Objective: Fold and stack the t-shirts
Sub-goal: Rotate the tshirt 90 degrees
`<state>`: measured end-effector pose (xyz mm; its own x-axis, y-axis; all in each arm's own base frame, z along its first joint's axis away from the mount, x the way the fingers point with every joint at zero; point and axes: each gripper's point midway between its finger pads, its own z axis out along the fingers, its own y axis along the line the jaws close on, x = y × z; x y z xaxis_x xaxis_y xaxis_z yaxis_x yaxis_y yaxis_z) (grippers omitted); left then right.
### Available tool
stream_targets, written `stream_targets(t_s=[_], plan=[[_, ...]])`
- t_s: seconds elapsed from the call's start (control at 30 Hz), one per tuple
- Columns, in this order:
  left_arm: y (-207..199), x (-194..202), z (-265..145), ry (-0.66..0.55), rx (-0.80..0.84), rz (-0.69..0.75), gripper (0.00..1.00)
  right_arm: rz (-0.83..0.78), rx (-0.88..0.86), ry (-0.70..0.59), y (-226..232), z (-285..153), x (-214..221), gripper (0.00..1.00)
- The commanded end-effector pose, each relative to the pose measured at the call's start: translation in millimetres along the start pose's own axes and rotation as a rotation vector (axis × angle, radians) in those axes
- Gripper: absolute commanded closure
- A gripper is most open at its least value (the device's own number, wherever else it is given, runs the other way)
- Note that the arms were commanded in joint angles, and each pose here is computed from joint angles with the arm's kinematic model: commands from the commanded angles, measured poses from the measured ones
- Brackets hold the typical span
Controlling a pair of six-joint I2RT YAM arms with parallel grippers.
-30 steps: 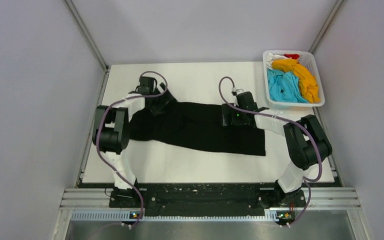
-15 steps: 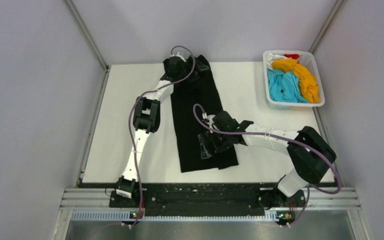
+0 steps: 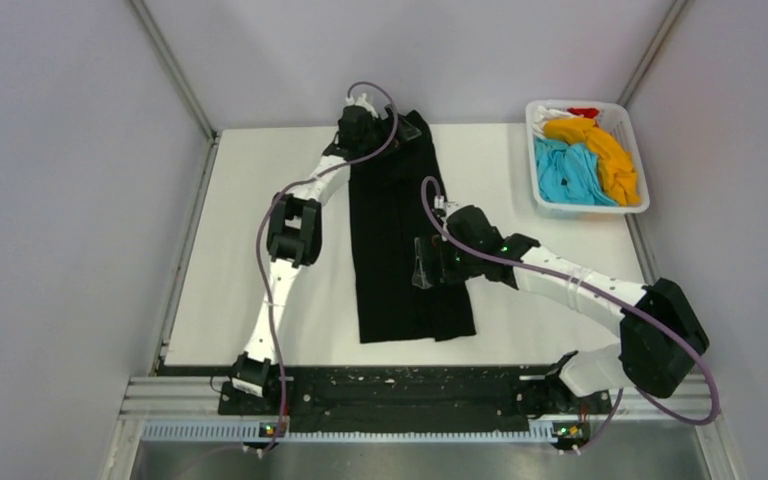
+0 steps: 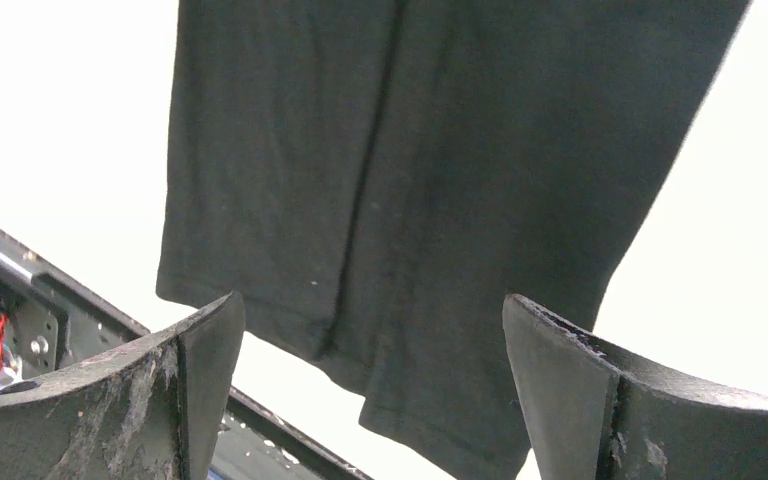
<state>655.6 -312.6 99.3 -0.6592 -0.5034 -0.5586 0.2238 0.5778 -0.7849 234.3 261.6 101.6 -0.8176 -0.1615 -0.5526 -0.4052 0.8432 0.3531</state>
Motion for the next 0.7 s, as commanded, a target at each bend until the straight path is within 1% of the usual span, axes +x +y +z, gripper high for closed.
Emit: stream_targets(t_s=[0.0, 0.07, 0.13, 0.2, 0.27, 0.33, 0.4, 0.43, 0.53, 0.6, 0.67], plan=[[-132.1, -87.3, -77.9, -0.125, 0.149, 0.253, 0.01, 0.157, 0.064, -0.118, -21.5, -16.1, -12.0, 0.01], [-143.3, -78.4, -103.3, -0.076, 0.133, 0.26, 0.01, 0.221, 0.093, -0.12, -33.3, -16.4, -2.5, 0.01], [-143.0, -57.9, -129.3, -0.013, 0.088, 0.22, 0.01, 0.246, 0.114, -0.105, -43.7, -16.6, 8.0, 0.01], [-134.7, -23.7, -155.3, 0.057, 0.047, 0.188, 0.01, 0.261, 0.132, -0.098, -50.3, -18.2, 16.0, 0.01], [-122.0, 15.5, -181.8, 0.115, -0.011, 0.188, 0.01, 0.274, 0.153, -0.106, -55.8, -20.9, 20.9, 0.01], [-105.4, 50.9, -211.5, 0.154, -0.113, 0.194, 0.01, 0.296, 0.163, -0.101, -59.4, -23.8, 28.7, 0.01], [-90.8, 79.6, -243.5, 0.168, -0.212, 0.175, 0.01, 0.322, 0.173, -0.084, -63.6, -25.7, 41.3, 0.01], [-75.3, 104.1, -260.4, 0.203, -0.261, 0.157, 0.01, 0.333, 0.17, -0.078, -63.9, -26.5, 46.5, 0.01], [-57.5, 151.4, -302.8, 0.256, -0.33, 0.152, 0.01, 0.378, 0.168, -0.066, -67.1, -29.0, 62.3, 0.02], [-44.8, 186.0, -330.7, 0.326, -0.378, 0.13, 0.01, 0.407, 0.169, -0.069, -69.6, -29.7, 69.5, 0.02], [-37.4, 213.8, -357.9, 0.386, -0.4, 0.097, 0.01, 0.428, 0.134, -0.054, -64.5, -29.5, 76.9, 0.02]])
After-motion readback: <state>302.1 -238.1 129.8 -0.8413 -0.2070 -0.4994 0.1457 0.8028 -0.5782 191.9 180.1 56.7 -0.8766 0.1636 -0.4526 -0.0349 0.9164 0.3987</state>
